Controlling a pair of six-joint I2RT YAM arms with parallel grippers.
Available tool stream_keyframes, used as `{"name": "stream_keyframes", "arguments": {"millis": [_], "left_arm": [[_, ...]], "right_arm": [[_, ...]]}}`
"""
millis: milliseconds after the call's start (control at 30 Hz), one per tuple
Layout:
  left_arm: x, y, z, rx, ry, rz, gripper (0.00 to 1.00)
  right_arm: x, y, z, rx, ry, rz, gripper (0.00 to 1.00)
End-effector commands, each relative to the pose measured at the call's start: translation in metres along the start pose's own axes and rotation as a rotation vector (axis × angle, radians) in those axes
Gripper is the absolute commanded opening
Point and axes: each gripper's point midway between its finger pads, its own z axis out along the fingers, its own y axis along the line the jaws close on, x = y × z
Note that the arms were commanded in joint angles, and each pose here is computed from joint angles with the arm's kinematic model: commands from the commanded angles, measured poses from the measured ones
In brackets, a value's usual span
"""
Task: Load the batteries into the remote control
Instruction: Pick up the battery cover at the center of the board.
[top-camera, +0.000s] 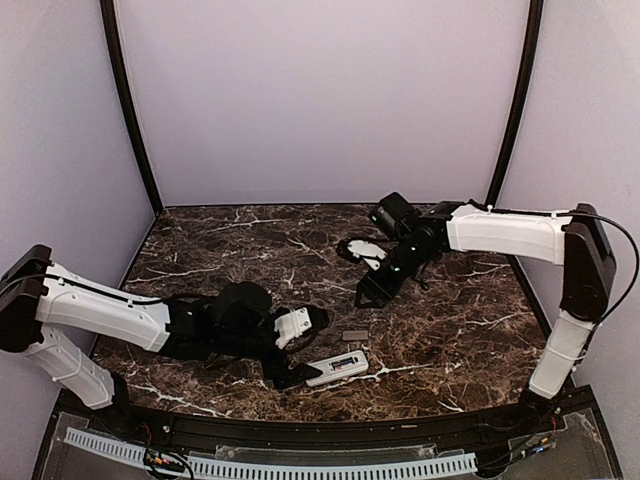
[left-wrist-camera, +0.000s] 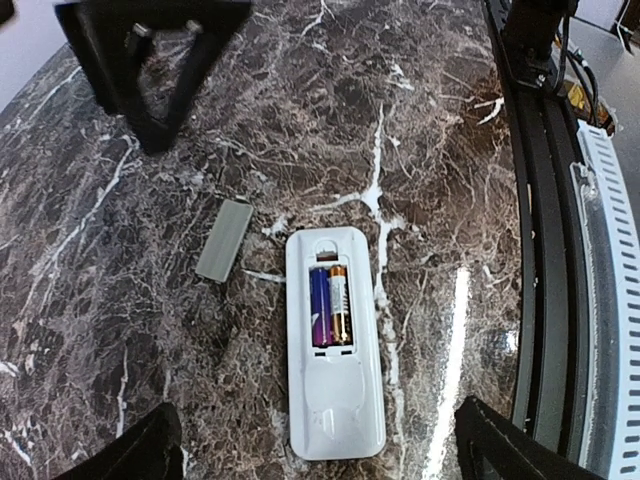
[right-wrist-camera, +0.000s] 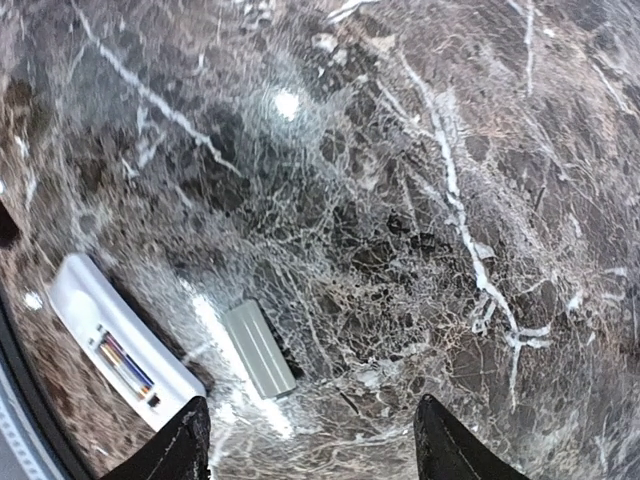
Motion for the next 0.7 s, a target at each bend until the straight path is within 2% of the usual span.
{"name": "stream_keyframes", "arguments": {"millis": [0,200,467,667], "left_arm": [[-0.002,0.004,-0.021,-0.035,-0.031,-0.043,0.95],[-0.008,0.008,-0.03,-0.062,-0.074,-0.038,0.97],[-0.004,0.009,-0.023,-0.064,-0.05,-0.031,0.97],[-0.004,0.01,-0.024,-0.071,-0.049,-0.027,0.97]], "right_arm": [[0.025,0.0,0.018,0.01,0.079,-0.319,0.67],[0.047,0.011,0.046,-0.015,0.136,-0.434,0.65],[0.075,0.005,0.082,-0.004,0.266,-0.453,0.59],[0.093,0.004,0.087,-0.023,0.355,-0.438,0.47]]}}
